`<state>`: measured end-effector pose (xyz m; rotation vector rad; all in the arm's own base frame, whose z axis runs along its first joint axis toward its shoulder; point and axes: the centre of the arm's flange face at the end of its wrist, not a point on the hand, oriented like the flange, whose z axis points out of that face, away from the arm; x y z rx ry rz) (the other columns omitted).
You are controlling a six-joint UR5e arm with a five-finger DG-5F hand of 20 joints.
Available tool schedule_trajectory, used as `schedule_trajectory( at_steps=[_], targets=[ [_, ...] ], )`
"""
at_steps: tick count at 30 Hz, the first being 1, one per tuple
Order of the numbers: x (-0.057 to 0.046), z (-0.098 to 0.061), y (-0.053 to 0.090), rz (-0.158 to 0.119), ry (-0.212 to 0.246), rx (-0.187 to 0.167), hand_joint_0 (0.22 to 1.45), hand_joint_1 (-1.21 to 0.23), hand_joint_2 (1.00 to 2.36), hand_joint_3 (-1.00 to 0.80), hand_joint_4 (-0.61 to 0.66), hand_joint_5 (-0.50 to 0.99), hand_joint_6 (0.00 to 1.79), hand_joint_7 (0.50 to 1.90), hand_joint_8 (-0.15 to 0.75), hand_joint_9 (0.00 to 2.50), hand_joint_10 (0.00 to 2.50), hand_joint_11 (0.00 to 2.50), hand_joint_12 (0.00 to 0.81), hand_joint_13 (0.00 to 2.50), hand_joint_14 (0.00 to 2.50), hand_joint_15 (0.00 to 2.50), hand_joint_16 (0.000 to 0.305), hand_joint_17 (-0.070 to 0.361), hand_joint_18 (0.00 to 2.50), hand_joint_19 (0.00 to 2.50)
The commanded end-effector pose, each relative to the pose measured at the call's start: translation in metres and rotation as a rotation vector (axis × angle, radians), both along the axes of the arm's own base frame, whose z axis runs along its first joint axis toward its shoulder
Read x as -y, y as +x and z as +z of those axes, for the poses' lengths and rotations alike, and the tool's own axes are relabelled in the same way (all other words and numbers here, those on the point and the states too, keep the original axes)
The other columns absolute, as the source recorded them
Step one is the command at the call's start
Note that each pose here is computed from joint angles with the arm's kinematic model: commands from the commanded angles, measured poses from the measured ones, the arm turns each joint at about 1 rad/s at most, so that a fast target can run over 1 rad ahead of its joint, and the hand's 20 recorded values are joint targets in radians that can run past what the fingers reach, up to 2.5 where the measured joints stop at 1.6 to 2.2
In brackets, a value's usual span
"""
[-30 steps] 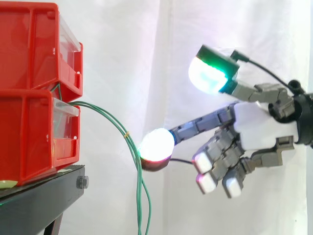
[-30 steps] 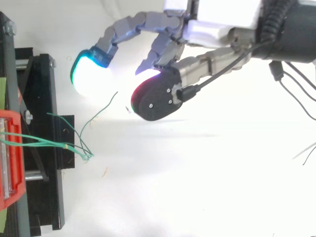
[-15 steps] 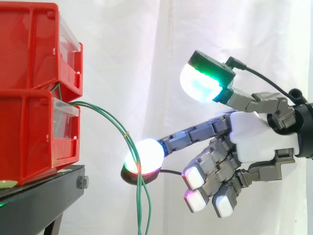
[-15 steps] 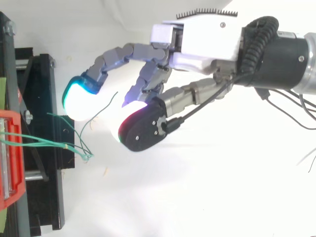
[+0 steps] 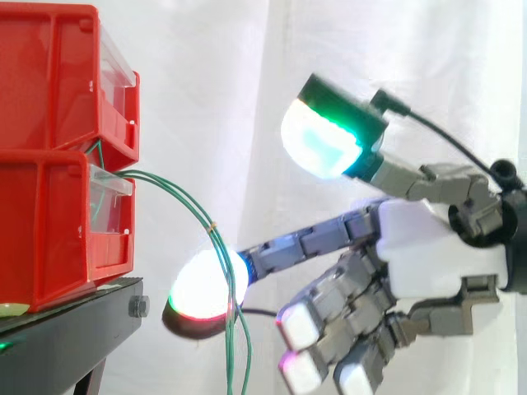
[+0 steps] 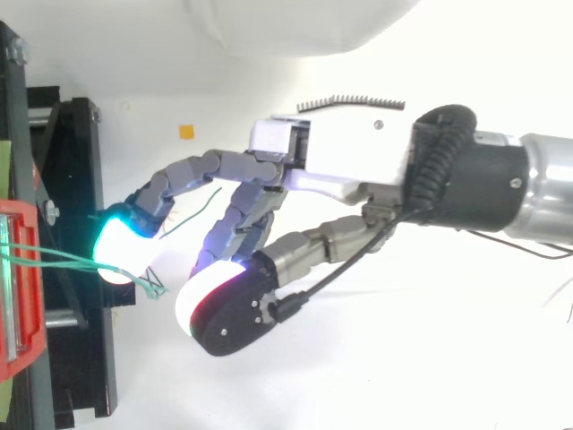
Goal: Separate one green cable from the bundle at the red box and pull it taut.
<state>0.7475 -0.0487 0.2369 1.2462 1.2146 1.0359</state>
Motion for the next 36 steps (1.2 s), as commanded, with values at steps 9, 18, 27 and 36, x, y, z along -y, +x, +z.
schedule_trajectory(
  at_steps=[9, 18, 27, 36],
  targets=[
    [0.0026, -0.0124, 0.0042, 0.006, 0.026, 0.001, 0.36, -0.57, 1.0, -0.5, 0.18, -0.21, 0.5, 0.67, 0.368, 1.04, 0.01, 0.38, 0.45, 0.9, 0.01, 0.33, 0.055, 0.124, 1.1, 0.1],
    [-0.0018, -0.0109, 0.0045, 0.008, 0.059, 0.005, 0.37, -0.61, 1.0, -0.5, 0.27, -0.15, 0.5, 0.73, 0.365, 1.08, 0.01, 0.41, 0.443, 0.92, 0.01, 0.37, 0.053, 0.12, 1.1, 0.2],
    [-0.0029, -0.0113, 0.0041, 0.007, 0.093, 0.004, 0.37, -0.61, 1.0, -0.5, 0.28, -0.14, 0.5, 0.74, 0.366, 1.1, 0.01, 0.41, 0.443, 0.93, 0.01, 0.37, 0.054, 0.122, 1.11, 0.22],
    [-0.0044, -0.0072, 0.0063, 0.007, 0.119, 0.014, 0.38, -0.59, 1.0, -0.5, 0.37, -0.07, 0.5, 0.83, 0.354, 1.15, 0.01, 0.41, 0.429, 0.96, 0.01, 0.39, 0.052, 0.118, 1.11, 0.29]
  ],
)
